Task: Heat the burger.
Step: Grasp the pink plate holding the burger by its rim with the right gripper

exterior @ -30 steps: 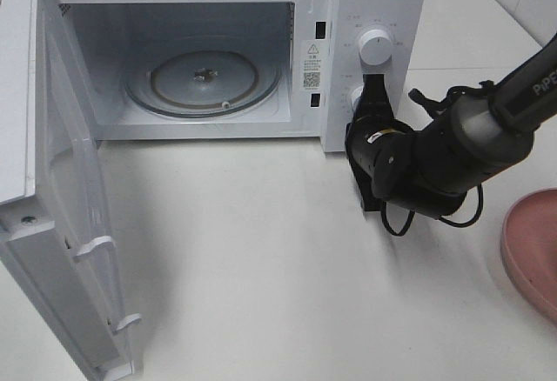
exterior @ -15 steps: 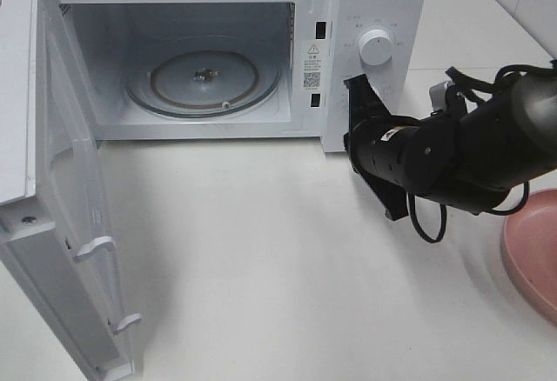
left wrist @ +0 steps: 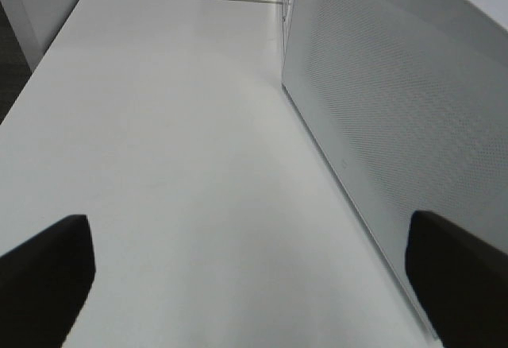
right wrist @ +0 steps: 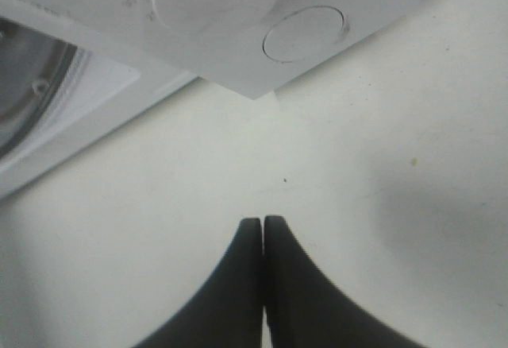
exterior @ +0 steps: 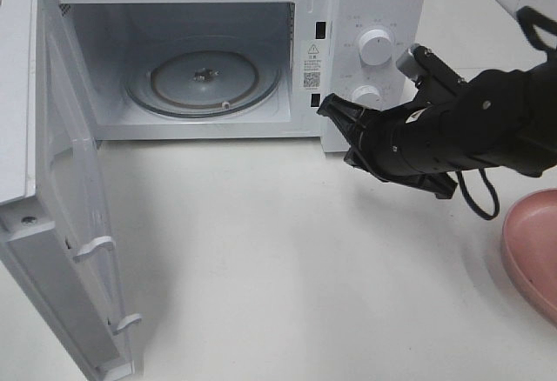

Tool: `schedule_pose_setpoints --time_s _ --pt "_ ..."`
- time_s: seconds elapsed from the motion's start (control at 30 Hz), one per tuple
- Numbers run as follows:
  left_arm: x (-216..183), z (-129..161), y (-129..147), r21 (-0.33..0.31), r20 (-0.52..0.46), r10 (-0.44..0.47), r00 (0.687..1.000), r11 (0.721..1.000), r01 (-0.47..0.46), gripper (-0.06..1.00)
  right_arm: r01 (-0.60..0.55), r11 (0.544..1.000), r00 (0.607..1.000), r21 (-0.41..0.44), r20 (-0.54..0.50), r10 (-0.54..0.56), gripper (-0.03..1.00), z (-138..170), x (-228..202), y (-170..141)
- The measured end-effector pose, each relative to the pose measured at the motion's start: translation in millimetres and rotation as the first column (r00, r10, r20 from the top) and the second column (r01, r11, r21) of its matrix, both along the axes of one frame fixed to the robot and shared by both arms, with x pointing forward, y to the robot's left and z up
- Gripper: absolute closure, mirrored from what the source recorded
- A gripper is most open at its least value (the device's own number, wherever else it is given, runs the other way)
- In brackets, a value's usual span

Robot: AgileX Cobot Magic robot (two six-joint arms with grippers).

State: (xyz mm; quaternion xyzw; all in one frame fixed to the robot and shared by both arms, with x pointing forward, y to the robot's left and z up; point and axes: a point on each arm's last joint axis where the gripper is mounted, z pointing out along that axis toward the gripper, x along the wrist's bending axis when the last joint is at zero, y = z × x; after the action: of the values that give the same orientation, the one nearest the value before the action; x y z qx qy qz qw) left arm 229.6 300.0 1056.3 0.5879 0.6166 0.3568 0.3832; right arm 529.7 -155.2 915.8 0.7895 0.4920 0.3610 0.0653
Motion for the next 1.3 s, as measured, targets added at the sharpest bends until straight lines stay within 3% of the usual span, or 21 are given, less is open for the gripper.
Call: schedule_pose_setpoints --time_s 0.03,0.3,0.77,0.83,0.9,0.93,0.97,1.0,1.03,1.07,1.1,1.13,1.17,1.2,1.3 --pt "0 0 0 0.0 0.0 0.0 1.0 1.0 0.0 -0.04 -0.078 0.996 0.997 -0.047 -0.026 0.077 0.94 3 -2 -5" --pt "0 0 0 0.0 0.0 0.0 1.0 1.0 0.0 -0.04 -0.295 0.941 0.949 -0.165 -0.169 0.267 0.94 18 -16 -31" --pt "0 0 0 0.0 0.0 0.0 1.0 1.0 0.0 -0.04 -0.461 0.839 0.861 -0.29 -0.374 0.344 0.89 45 -41 -79" --pt "0 0 0 0.0 0.0 0.0 1.0 1.0 0.0 -0.04 -0.514 0.8 0.827 -0.309 -0.425 0.368 0.78 45 -45 -87" --pt "0 0 0 0.0 0.0 0.0 1.0 1.0 0.0 -0.04 -0.525 0.791 0.82 -0.313 -0.436 0.372 0.73 46 -46 -89" --pt "0 0 0 0.0 0.0 0.0 1.0 1.0 0.0 -0.04 -0.548 0.771 0.803 -0.323 -0.46 0.378 0.58 46 -48 -93" --pt "0 0 0 0.0 0.0 0.0 1.0 1.0 0.0 -0.04 -0.548 0.771 0.803 -0.323 -0.46 0.378 0.58 46 -48 -93" --pt "0 0 0 0.0 0.0 0.0 1.0 1.0 0.0 -0.04 -0.563 0.756 0.794 -0.334 -0.474 0.382 0.39 46 -49 -95" --pt "0 0 0 0.0 0.0 0.0 1.0 1.0 0.0 -0.04 -0.568 0.75 0.79 -0.339 -0.479 0.382 0.31 46 -49 -96" --pt "0 0 0 0.0 0.0 0.0 1.0 1.0 0.0 -0.04 -0.568 0.75 0.79 -0.339 -0.479 0.382 0.31 46 -49 -96" --pt "0 0 0 0.0 0.0 0.0 1.0 1.0 0.0 -0.04 -0.578 0.737 0.784 -0.349 -0.489 0.383 0.14 46 -50 -97" --pt "0 0 0 0.0 0.0 0.0 1.0 1.0 0.0 -0.04 -0.578 0.737 0.784 -0.349 -0.489 0.383 0.14 46 -50 -97" --pt "0 0 0 0.0 0.0 0.0 1.0 1.0 0.0 -0.04 -0.58 0.731 0.784 -0.36 -0.492 0.379 0.05 46 -49 -99" --pt "0 0 0 0.0 0.0 0.0 1.0 1.0 0.0 -0.04 -0.581 0.726 0.783 -0.367 -0.494 0.377 0.02 46 -49 -99" --pt "0 0 0 0.0 0.0 0.0 1.0 1.0 0.0 -0.04 -0.569 0.729 0.787 -0.381 -0.508 0.35 -0.01 43 -48 -101"
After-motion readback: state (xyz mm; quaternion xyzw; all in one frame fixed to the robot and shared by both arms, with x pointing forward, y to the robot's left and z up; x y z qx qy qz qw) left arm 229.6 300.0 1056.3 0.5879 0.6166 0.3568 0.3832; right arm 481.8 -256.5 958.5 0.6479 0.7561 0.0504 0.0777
